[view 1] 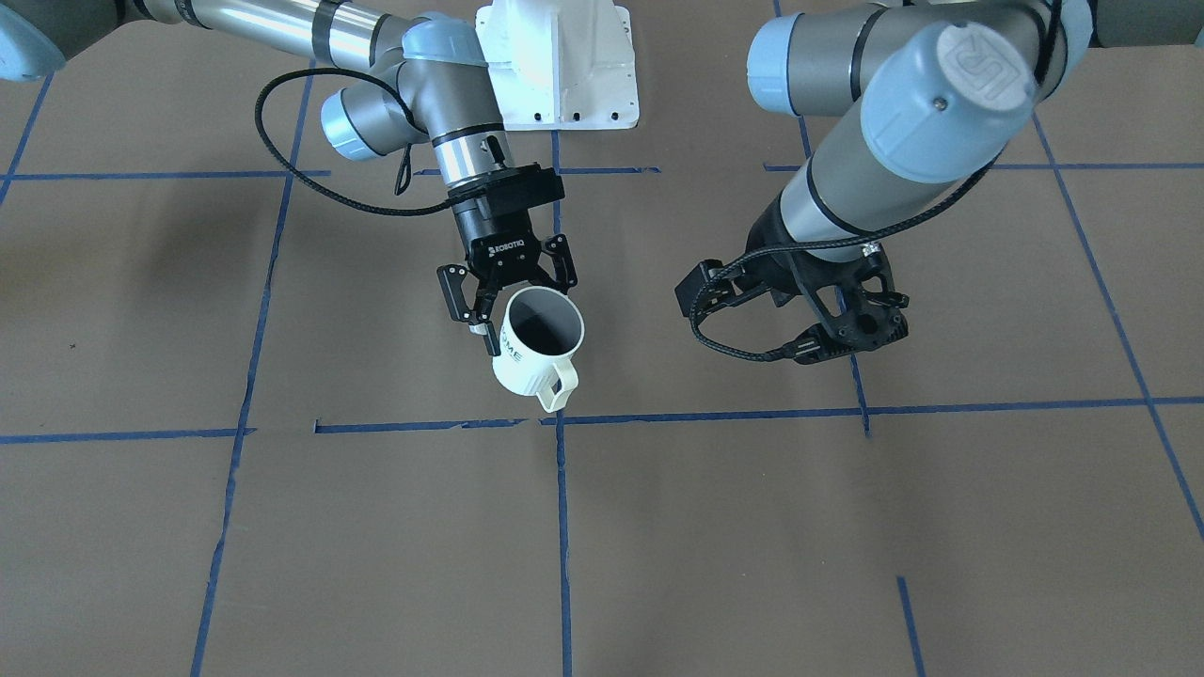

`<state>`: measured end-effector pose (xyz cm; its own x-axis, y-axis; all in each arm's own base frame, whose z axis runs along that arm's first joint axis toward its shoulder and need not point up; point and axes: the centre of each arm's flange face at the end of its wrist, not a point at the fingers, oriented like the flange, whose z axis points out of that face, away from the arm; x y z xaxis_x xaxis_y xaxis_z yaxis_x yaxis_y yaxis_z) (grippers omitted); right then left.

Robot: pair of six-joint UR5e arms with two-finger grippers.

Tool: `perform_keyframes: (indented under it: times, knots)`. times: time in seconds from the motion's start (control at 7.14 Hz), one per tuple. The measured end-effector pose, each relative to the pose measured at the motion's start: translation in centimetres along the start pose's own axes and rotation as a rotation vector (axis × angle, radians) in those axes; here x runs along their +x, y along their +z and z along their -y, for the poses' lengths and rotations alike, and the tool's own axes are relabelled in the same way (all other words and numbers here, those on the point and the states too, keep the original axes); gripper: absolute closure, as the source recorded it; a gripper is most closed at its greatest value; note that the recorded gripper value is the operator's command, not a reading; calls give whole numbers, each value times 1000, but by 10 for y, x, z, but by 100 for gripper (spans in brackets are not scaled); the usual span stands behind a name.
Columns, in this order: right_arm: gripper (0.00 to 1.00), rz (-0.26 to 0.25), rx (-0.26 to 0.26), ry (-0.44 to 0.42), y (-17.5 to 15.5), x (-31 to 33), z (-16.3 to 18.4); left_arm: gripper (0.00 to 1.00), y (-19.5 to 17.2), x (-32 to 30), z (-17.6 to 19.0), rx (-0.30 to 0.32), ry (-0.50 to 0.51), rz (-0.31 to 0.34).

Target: Left arm hands cup to right arm to dump lemon

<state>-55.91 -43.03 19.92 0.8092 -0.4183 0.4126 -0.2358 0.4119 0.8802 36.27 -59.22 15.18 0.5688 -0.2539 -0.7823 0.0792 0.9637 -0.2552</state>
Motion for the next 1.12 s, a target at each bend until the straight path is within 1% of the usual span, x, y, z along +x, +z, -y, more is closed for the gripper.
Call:
perform_keyframes:
  times: [0.28, 0.56, 0.7, 0.84, 1.12]
  knots:
    - [55, 6, 12, 15, -1, -12, 11, 0, 12, 31, -19, -24, -4, -6]
    - [56, 11, 12, 53, -1, -16, 13, 0, 18, 54, -28, -36, -31, -12]
    - [57, 13, 4, 58, 0, -17, 13, 0, 20, 60, -29, -34, -45, -22]
    - [57, 7, -13, 50, 1, -20, 13, 0, 22, 62, -28, -30, -52, -30]
    - [57, 11, -41, 39, 1, -26, 19, 0, 29, 65, -27, -23, -46, -38]
